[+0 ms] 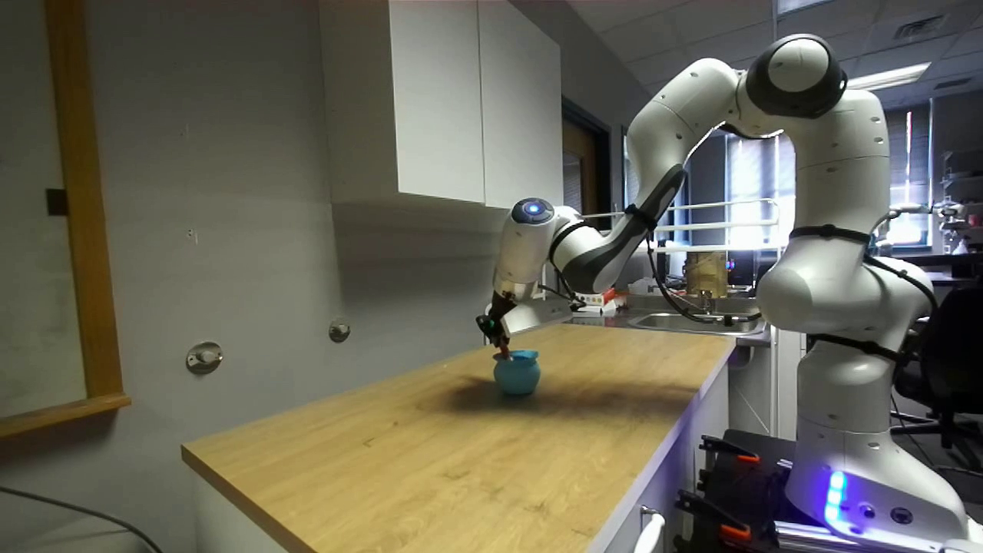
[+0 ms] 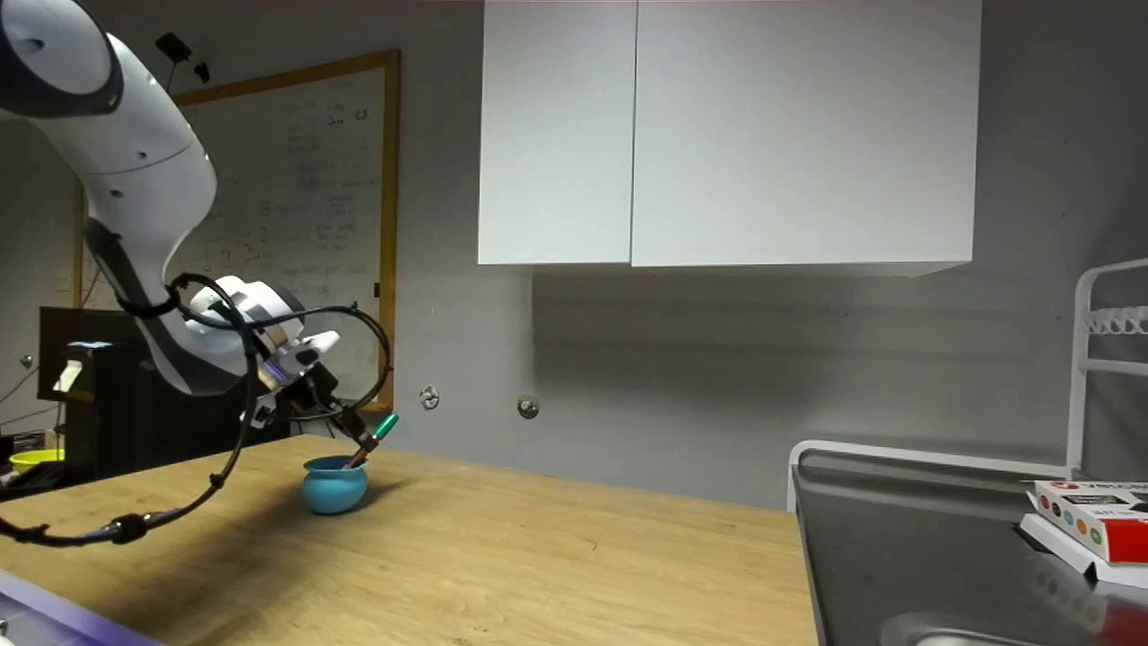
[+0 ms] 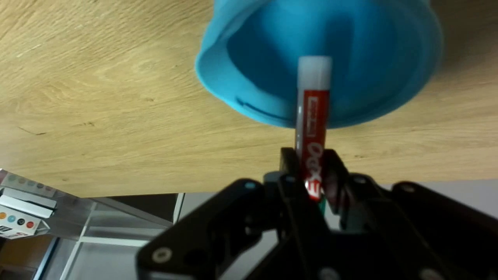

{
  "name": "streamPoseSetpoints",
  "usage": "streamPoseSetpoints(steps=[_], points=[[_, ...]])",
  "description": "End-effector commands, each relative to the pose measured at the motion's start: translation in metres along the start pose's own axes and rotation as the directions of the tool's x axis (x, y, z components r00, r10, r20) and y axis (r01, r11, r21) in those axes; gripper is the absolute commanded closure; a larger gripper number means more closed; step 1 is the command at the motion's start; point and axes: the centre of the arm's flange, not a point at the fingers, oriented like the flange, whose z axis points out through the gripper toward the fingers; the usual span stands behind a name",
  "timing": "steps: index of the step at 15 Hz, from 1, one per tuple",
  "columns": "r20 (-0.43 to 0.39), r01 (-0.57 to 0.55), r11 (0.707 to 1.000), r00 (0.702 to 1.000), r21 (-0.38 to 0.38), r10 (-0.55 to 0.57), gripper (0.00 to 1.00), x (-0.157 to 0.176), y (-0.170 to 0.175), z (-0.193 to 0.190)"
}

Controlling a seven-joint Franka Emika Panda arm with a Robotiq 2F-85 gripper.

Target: Put the green marker in the blue bowl

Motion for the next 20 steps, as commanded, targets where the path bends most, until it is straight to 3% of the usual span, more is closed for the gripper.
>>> streamPoseSetpoints(steps=[1, 7, 17, 19, 20], points=[[-0.034, -0.001, 1.000, 0.999, -0.012, 0.001, 0.95, -0.011, -0.008, -0.008], [-0.060, 0.009, 1.000, 0.998, -0.001, -0.009, 0.95, -0.023, 0.002, -0.022], [-0.112, 0.021, 0.999, 0.993, -0.040, -0.026, 0.95, -0.053, 0.045, -0.011], [-0.120, 0.030, 0.998, 0.992, -0.048, -0.036, 0.94, -0.059, 0.048, -0.009], [-0.120, 0.033, 0.998, 0.992, -0.051, -0.039, 0.87, -0.062, 0.049, -0.008]])
